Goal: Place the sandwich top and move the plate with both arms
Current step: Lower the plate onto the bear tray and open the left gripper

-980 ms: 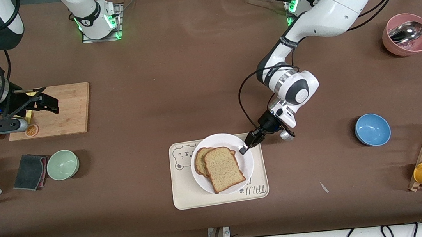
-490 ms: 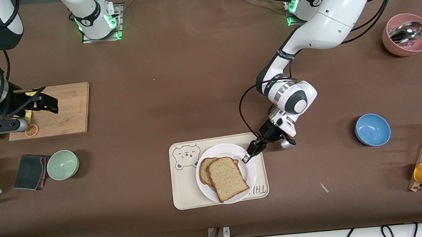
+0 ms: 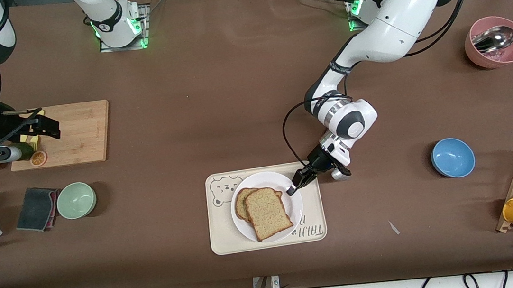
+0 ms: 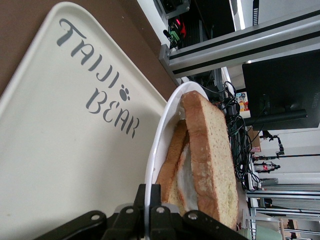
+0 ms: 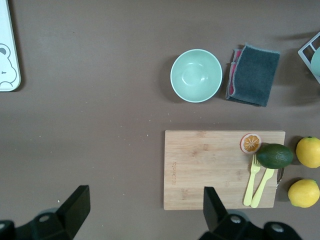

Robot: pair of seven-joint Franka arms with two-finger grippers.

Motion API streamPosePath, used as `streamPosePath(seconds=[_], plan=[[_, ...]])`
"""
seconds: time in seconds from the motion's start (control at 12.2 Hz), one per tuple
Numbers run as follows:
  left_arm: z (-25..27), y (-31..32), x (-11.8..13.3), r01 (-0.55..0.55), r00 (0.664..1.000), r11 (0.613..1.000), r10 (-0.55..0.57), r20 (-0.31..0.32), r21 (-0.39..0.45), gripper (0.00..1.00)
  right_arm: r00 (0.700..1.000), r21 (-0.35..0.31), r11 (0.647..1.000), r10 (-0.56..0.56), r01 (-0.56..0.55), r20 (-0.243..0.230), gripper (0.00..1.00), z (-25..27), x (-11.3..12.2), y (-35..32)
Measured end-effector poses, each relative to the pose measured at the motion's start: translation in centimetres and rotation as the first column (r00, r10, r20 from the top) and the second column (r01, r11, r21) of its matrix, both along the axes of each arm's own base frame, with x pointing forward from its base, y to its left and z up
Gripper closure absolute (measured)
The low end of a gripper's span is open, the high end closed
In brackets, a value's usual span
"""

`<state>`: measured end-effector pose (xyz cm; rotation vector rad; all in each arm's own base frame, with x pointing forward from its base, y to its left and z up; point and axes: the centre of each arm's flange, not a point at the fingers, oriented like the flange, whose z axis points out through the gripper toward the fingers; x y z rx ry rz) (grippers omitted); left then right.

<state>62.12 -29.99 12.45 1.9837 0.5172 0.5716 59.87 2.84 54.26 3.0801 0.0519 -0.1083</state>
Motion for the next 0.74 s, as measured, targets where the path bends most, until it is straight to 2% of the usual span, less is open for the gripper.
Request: streamPosePath(seconds=[0.57, 0.74], plan=[[-1.6, 0.0, -0.5, 0.002, 1.0, 1.0, -0.001, -0.021, 0.011, 0.93, 1.0, 0.001, 1.0, -0.009, 0.01, -0.002, 0.0, 1.5, -0.9, -0.5], [-1.5, 0.1, -0.3, 0.0, 1.0, 1.0, 0.0, -0.016, 0.013, 0.75, 1.0, 0.005, 1.0, -0.01, 0.01, -0.001, 0.0, 1.5, -0.9, -0.5]])
